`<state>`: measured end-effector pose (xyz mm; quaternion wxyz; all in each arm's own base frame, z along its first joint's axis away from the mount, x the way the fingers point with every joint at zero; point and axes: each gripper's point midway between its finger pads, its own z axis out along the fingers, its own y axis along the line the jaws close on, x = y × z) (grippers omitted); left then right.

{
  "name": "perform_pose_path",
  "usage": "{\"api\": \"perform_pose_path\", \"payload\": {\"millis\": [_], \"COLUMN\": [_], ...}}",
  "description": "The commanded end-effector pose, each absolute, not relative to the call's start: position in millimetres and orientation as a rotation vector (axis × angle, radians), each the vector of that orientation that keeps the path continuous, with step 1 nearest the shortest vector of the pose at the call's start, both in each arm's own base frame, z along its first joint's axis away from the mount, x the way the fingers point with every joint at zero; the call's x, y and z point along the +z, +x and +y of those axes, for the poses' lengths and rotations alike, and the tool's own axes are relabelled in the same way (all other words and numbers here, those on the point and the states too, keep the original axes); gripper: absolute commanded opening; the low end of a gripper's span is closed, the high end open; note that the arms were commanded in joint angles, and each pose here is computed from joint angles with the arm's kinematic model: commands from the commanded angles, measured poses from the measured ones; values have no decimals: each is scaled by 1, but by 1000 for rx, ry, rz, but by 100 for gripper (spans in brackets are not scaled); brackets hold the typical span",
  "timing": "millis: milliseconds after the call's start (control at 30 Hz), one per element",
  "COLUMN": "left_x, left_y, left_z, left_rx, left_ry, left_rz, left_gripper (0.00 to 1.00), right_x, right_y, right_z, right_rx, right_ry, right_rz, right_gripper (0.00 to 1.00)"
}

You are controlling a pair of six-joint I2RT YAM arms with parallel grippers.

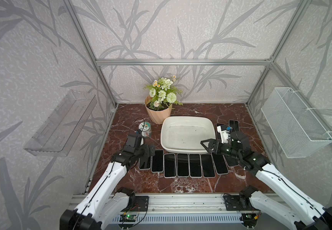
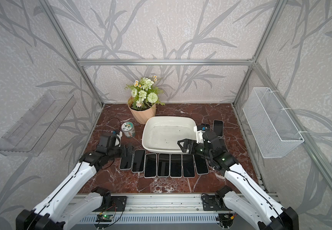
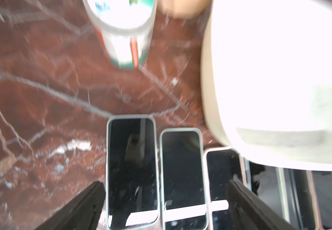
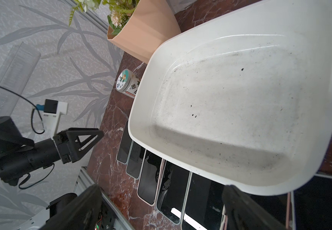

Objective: Take the phone out of the storage box
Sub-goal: Place the phone at the center of the board, then reset both arms

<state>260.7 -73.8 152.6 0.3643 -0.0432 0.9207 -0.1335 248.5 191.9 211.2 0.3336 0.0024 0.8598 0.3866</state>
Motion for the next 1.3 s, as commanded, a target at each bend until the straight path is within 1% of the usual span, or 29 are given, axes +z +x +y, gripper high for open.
{"api": "perform_pose_path", "payload": {"millis": [0,167,333,500,633,867,1000,1133,1267], "left_x": [185,215,223,226,230,239,249,252,247], "left_y": [264,259,261,264,262,260,261,265,267], "left_z": [-74,-72,-73,-67,-60,-33,-22,-18,-15], "left_rx": [-420,-478,-452,-424,-376,-182,-95,-43,-8], "left_ry": [-148,-182,-135,-155,-153,-164,-174,-156,-142], "left_rz": [2184,2045,2042,2010,1979,1934,1902,1899,1903], "left_gripper": [100,100,100,100,100,100,100,100,100], "right_x": [214,216,228,240,248,277,290,279,244], "right_y": [253,261,275,295,310,335,352,371,386], "right_z": [188,179,169,152,133,95,61,24,6], "right_rx": [967,887,814,738,661,472,368,298,211], "right_ry": [-19,-40,-41,2,47,57,130,235,229], "right_rz": [2200,2178,2126,2096,2067,1877,1791,1799,1834], "right_gripper": [99,99,99,99,99,99,99,99,99]}}
